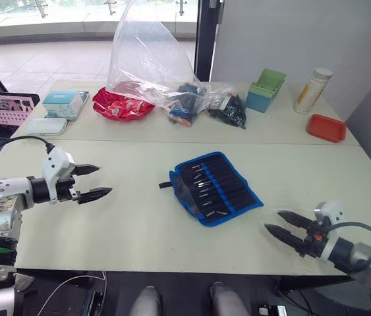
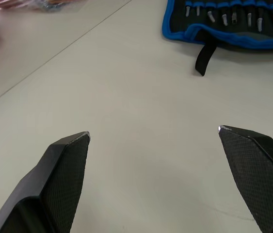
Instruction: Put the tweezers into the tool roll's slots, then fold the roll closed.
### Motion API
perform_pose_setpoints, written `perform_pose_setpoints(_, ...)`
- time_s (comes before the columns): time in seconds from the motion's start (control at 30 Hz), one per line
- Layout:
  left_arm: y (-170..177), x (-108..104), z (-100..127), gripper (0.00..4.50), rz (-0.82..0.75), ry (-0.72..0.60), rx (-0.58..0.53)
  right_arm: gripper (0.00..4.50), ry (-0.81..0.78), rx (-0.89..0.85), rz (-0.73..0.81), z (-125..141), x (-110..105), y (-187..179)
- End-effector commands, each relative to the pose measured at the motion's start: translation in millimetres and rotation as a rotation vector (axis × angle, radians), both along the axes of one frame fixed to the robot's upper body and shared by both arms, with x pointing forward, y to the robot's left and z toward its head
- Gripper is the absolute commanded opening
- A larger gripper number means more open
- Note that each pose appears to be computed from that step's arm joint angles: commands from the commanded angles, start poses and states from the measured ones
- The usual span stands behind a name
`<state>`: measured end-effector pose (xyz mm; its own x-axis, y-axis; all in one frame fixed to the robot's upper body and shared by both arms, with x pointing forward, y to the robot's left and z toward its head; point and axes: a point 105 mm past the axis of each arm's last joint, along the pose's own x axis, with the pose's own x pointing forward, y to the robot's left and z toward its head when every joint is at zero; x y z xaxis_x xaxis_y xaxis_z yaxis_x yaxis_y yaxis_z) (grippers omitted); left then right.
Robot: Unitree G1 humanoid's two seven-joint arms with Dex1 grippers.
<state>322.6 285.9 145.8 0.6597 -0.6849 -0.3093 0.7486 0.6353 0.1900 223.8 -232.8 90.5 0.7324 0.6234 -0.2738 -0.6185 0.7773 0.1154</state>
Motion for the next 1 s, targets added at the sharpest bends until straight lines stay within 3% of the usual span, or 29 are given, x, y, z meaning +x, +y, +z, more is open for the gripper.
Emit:
perform_pose_setpoints(0.03,5,2,17,4.5,-0.003,-0.064,-0.042,4.42,-0.058,0.009,0.005,14,-6,0)
perform_pose_setpoints(0.23,-10,7,16,4.5,-0.057,-0.026,-0.095,4.42,-0.063,0.019,-0.011,13,-14,8)
perform_pose_setpoints(0.47,-28,9,12,4.5,-0.172,0.041,-0.045,4.42,-0.203,-0.067,0.027,22,-18,45)
perform_pose_setpoints(0.6,-38,13,11,4.5,-0.223,0.056,-0.031,4.42,-0.314,-0.291,0.129,21,-10,75)
perform_pose_setpoints(0.83,-52,13,9,4.5,-0.292,0.097,-0.009,4.42,-0.409,-0.382,0.235,16,7,126)
perform_pose_setpoints(1.0,-63,12,11,4.5,-0.351,0.1,0.002,4.42,-0.445,-0.357,0.228,20,29,159)
